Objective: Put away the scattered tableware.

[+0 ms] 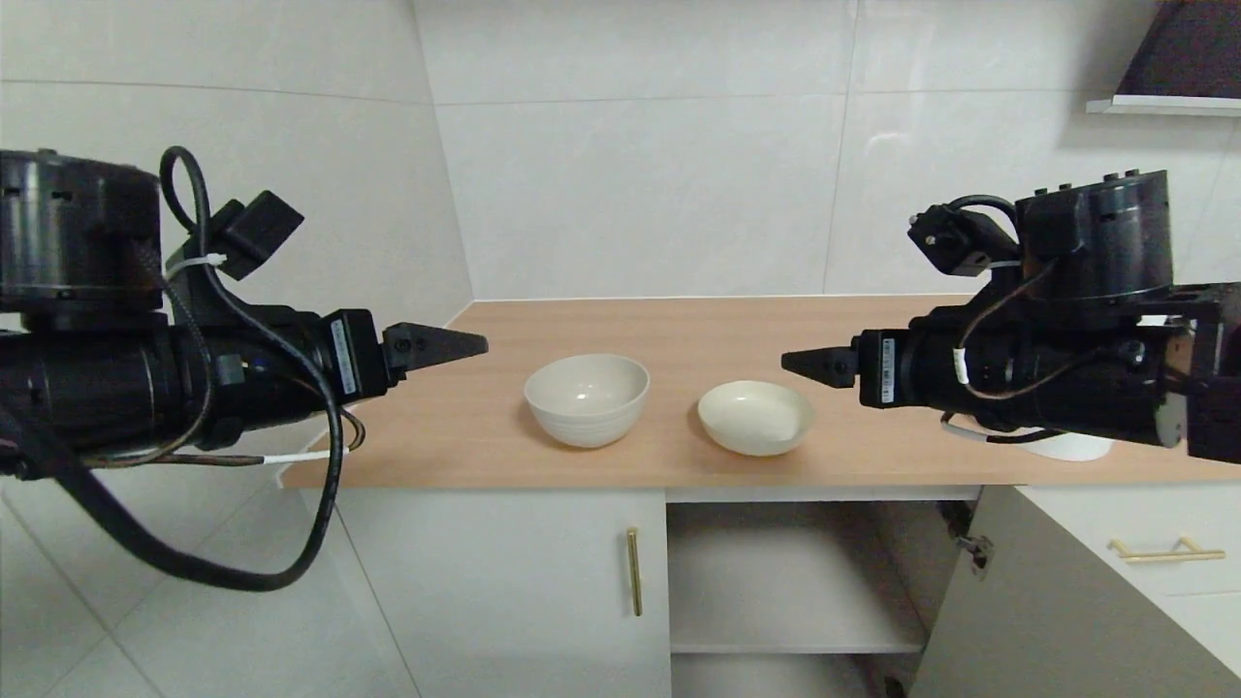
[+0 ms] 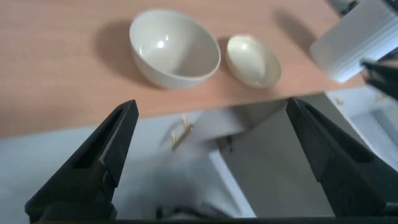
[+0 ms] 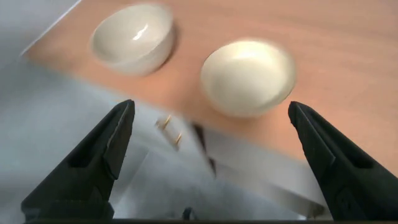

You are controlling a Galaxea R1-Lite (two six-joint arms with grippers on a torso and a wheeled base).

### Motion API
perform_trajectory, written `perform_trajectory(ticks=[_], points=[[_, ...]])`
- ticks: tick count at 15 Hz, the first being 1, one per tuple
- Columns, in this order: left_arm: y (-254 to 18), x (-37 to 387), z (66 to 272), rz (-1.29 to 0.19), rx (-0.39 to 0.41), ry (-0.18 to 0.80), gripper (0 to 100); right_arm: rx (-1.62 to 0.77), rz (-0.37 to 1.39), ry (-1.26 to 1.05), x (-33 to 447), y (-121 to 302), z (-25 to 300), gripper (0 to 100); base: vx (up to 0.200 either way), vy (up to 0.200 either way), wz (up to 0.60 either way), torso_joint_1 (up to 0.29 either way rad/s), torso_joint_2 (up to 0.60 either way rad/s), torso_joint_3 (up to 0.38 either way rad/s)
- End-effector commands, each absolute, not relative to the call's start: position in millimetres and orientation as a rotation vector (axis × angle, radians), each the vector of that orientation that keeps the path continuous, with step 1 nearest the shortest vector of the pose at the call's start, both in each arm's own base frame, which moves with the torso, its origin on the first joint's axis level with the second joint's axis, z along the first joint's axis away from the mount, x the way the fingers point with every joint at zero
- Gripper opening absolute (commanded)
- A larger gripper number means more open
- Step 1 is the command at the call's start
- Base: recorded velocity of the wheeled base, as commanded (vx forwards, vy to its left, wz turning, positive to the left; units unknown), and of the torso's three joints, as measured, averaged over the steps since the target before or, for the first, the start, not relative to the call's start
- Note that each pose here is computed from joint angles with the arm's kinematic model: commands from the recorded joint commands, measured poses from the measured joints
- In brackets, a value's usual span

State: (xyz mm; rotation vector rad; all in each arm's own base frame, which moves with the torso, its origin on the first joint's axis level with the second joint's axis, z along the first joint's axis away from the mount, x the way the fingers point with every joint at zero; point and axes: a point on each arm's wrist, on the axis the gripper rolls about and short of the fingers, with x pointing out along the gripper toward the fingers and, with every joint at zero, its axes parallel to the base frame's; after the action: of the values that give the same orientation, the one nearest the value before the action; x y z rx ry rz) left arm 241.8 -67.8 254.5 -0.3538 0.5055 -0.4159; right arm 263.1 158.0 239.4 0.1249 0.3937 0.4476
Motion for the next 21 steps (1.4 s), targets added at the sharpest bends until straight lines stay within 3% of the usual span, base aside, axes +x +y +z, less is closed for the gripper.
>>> perform_trajectory(ticks=[1,2,3,6,9,10,11,14,16,21], points=[[-75.7,265.6,261.8,-0.384,-0.342,0.653,100,0.112,0.386,0.43,291.3,166.9,221.6,100,0.0,0.0,0.0,0.0,0.0,0.0],[-76.3,264.5,254.0,-0.365,-0.337,0.746,100,0.092,0.312,0.434,298.8,168.8,214.6,100,0.0,0.0,0.0,0.0,0.0,0.0],[-77.9,268.5,248.3,-0.344,-0.337,0.769,100,0.074,0.241,0.436,305.2,169.6,208.2,100,0.0,0.0,0.0,0.0,0.0,0.0],[-91.3,282.7,247.6,-0.22,-0.437,0.681,100,0.061,0.212,0.466,309.9,168.1,206.9,100,0.0,0.0,0.0,0.0,0.0,0.0],[-119.7,320.7,206.7,0.067,-0.295,0.658,100,0.111,0.191,0.507,311.3,168.9,215.1,100,0.0,0.0,0.0,0.0,0.0,0.0],[-120.6,322.0,205.4,0.073,-0.295,0.659,100,0.111,0.19,0.51,311.5,169.1,214.7,100,0.0,0.0,0.0,0.0,0.0,0.0],[-132.3,332.7,187.5,0.074,-0.282,0.685,100,0.114,0.184,0.512,311.4,168.9,214.4,100,0.0,0.0,0.0,0.0,0.0,0.0],[-140.6,351.0,168.4,0.057,-0.322,0.627,100,0.111,0.18,0.516,310.7,168.4,213.1,100,0.0,0.0,0.0,0.0,0.0,0.0],[-143.4,357.1,155.6,0.053,-0.319,0.644,100,0.108,0.176,0.52,310.8,168.4,211.7,100,0.0,0.0,0.0,0.0,0.0,0.0],[-143.5,363.5,146.3,0.062,-0.329,0.648,100,0.098,0.151,0.521,310.0,167.9,209.0,100,0.0,0.0,0.0,0.0,0.0,0.0]])
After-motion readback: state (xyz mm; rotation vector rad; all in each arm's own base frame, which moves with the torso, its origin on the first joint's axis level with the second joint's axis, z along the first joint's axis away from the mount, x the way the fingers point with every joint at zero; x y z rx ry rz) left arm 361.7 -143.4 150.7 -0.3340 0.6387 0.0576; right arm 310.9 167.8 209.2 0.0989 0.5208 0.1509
